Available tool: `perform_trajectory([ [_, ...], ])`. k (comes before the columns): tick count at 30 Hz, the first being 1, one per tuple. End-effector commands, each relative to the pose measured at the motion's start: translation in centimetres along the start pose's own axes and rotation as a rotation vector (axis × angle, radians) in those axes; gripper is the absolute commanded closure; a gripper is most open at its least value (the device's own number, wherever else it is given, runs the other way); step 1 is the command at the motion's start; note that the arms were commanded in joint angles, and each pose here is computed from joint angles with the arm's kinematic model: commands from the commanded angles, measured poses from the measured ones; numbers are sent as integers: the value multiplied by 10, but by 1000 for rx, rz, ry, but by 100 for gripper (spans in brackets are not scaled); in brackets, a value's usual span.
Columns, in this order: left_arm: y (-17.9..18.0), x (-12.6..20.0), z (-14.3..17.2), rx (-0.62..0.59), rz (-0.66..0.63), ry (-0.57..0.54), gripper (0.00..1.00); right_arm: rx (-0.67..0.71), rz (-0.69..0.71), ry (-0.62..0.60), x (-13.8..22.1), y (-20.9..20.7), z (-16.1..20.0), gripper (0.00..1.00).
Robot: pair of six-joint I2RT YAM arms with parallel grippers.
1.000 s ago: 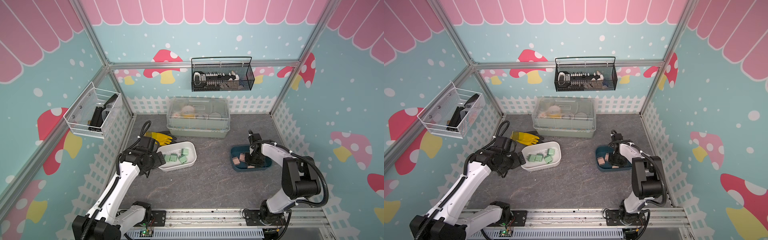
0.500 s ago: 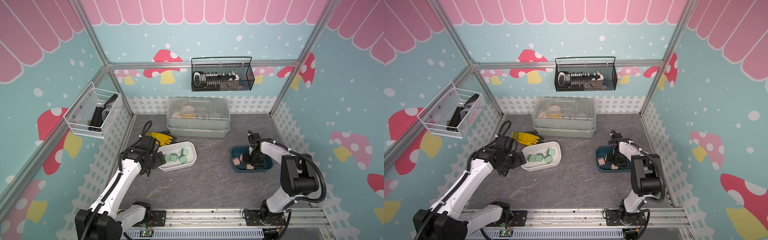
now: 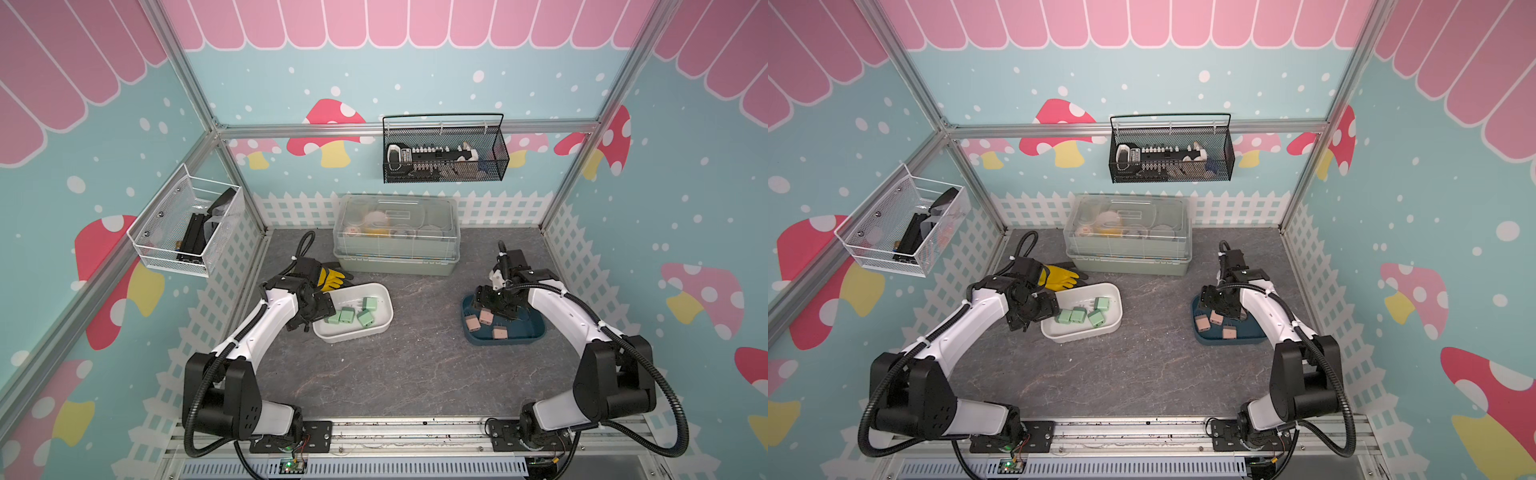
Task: Place the plugs by color into the storage box
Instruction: Move the storage box to the center of the board.
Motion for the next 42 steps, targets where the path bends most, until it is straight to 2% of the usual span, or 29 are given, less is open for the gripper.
perform_trajectory([
  [1,-15,-3,-17,-34,47,-43,10,0,-83,14,-13,27,-1,26],
  [10,-56,-23,-10,-99,87,-10,11,66,-180,51,-47,72,-1,40],
  [13,-82,-31,1,-133,104,11,11,105,-204,51,-50,93,-2,41],
  [18,-116,-35,15,-116,167,47,11,149,-255,49,-58,129,-4,42],
  [25,-145,-29,27,-135,209,55,11,187,-295,27,-63,169,-9,43],
  [30,-148,-25,30,-137,216,52,11,196,-277,5,-57,168,-13,41],
  [35,-146,-3,20,-114,232,15,10,247,-197,-26,-37,158,-21,29],
  [39,-131,25,6,-90,231,-42,6,251,-131,-38,-16,134,-30,23],
  [42,-100,47,-15,-4,223,-106,6,208,-52,-50,3,100,-34,20],
])
Point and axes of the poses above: each gripper's point midway between its finger pads, its own x axis back along the fingers, its own y axis along the line the jaws close on, z = x × y, the point moved 2 cm from there along x, back along the fingers, and after that the axes turned 8 degrees about x, right-handed, at the moved point
